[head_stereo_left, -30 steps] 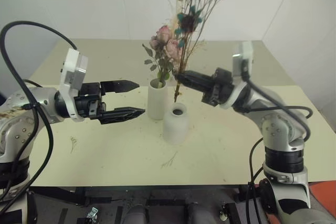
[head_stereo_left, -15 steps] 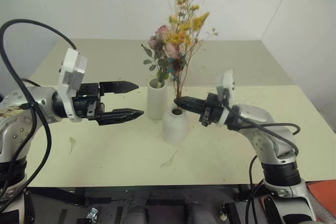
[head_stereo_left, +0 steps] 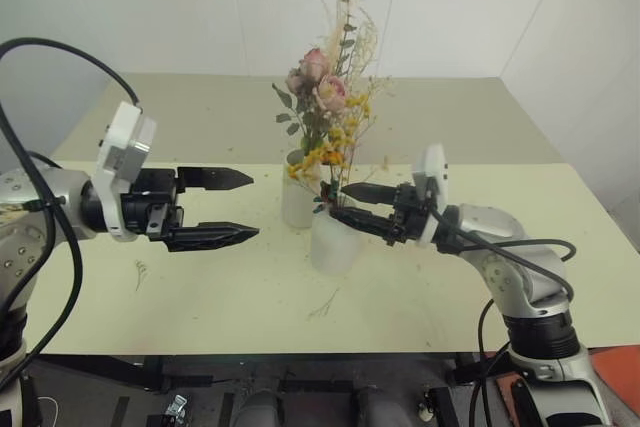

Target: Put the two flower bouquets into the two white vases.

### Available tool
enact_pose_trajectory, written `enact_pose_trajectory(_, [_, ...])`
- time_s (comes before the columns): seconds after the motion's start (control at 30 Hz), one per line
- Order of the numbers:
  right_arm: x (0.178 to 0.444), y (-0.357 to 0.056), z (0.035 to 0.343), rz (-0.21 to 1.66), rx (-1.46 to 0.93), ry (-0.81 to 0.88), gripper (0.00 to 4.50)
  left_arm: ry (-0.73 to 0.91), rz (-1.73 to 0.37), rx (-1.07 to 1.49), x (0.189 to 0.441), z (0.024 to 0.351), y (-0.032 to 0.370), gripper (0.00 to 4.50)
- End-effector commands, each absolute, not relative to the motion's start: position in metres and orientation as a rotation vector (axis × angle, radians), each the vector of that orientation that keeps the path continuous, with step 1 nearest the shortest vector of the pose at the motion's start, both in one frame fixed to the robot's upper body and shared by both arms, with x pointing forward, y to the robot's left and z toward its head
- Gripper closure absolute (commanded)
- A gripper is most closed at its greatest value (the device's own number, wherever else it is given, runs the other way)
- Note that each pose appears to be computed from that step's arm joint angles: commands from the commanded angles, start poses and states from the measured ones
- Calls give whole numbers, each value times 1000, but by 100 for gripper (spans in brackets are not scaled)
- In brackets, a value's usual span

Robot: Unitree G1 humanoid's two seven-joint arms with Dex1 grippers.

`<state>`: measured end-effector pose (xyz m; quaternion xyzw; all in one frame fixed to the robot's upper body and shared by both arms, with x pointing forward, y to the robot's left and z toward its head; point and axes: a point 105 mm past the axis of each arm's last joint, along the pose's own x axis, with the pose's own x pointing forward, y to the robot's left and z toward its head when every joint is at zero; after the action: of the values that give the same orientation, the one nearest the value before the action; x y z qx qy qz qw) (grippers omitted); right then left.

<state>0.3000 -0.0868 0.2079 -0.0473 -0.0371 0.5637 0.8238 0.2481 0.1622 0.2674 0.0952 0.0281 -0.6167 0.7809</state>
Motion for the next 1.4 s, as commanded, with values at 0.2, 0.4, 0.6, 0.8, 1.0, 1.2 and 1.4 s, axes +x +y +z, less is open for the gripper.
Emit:
enact_pose_trajectory(0.2, [284, -164, 223, 1092, -321, -51, 3, 27, -1287, 213, 241, 275, 172, 0])
enact_pose_trajectory(0.4, [287, -208, 221, 969, -403, 20, 3, 40, -1238, 192, 234, 270, 178, 0])
enact_pose_trajectory(0.6, [293, -234, 225, 880, -452, 53, 3, 61, -1172, 178, 224, 265, 187, 0])
enact_pose_trajectory(0.8, [296, -235, 226, 867, -467, 56, 3, 70, -1124, 157, 217, 261, 191, 0])
enact_pose_trajectory(1.0, [296, -228, 225, 885, -469, 55, 3, 67, -1106, 147, 213, 260, 190, 0])
enact_pose_trajectory(1.2, [295, -227, 227, 891, -472, 50, 3, 66, -1099, 144, 213, 262, 190, 0])
enact_pose_trajectory(1.4, [293, -225, 225, 901, -471, 50, 3, 70, -1093, 147, 210, 264, 190, 0])
